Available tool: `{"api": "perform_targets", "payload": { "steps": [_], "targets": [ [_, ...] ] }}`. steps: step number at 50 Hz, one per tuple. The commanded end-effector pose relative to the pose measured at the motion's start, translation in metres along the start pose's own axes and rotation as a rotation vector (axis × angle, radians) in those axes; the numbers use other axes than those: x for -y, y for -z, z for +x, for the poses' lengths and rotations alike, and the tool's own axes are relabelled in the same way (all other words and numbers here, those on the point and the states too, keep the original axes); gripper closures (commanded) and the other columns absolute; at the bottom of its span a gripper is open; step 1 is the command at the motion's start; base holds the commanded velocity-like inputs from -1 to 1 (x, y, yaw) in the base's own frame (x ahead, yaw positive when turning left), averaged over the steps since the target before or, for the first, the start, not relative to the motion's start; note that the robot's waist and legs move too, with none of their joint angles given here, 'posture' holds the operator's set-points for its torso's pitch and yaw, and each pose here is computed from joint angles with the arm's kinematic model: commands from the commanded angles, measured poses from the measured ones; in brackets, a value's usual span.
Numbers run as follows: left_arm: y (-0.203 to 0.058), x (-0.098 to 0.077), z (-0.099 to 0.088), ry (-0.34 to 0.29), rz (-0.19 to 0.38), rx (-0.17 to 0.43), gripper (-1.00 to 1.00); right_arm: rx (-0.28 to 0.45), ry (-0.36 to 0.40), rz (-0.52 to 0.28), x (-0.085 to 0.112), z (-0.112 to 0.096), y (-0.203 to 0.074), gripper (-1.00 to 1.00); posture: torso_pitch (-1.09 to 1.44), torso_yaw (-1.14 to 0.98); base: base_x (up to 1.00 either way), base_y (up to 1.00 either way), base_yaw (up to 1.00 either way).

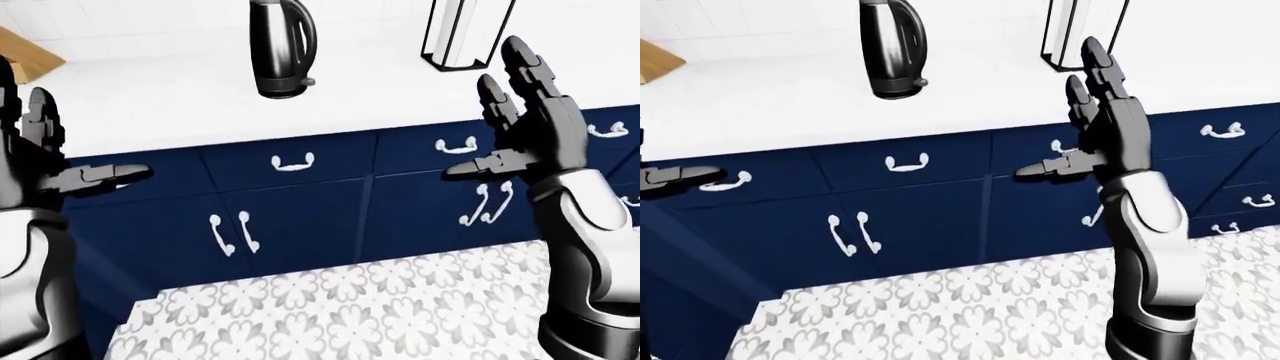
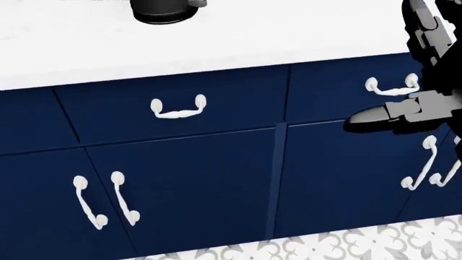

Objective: Press down the lever to turn on the electric kettle.

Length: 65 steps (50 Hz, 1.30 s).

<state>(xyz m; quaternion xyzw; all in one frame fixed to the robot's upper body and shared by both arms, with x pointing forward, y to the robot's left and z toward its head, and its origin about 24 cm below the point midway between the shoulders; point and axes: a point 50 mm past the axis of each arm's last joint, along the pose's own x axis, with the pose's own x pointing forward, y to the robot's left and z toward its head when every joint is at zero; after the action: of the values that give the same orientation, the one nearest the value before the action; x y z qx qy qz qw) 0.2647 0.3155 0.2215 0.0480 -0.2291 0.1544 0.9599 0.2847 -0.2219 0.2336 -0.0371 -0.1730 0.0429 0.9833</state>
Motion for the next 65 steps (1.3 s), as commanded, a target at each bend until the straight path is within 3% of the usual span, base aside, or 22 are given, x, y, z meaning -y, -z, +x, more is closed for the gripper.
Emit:
{"api": "perform_targets", "payload": {
  "steps": [1, 29, 65],
  "targets": [
    [-0.019, 0.002, 0.004, 0.016, 0.008, 0.092, -1.00, 0.105, 0.016, -0.034, 0.004, 0.000, -0.022, -1.00, 0.00, 0.00, 0.12, 0.16, 0.00],
    [-0.023, -0.003, 0.006, 0.000, 0.011, 0.100, -1.00, 0.126, 0.013, -0.045, 0.006, 0.003, -0.035, -1.00, 0.00, 0.00, 0.12, 0.16, 0.00],
    [-0.021, -0.005, 0.006, -0.002, 0.014, 0.095, -1.00, 0.114, 0.025, -0.039, 0.012, 0.003, -0.030, -1.00, 0.00, 0.00, 0.12, 0.16, 0.00]
  ]
}}
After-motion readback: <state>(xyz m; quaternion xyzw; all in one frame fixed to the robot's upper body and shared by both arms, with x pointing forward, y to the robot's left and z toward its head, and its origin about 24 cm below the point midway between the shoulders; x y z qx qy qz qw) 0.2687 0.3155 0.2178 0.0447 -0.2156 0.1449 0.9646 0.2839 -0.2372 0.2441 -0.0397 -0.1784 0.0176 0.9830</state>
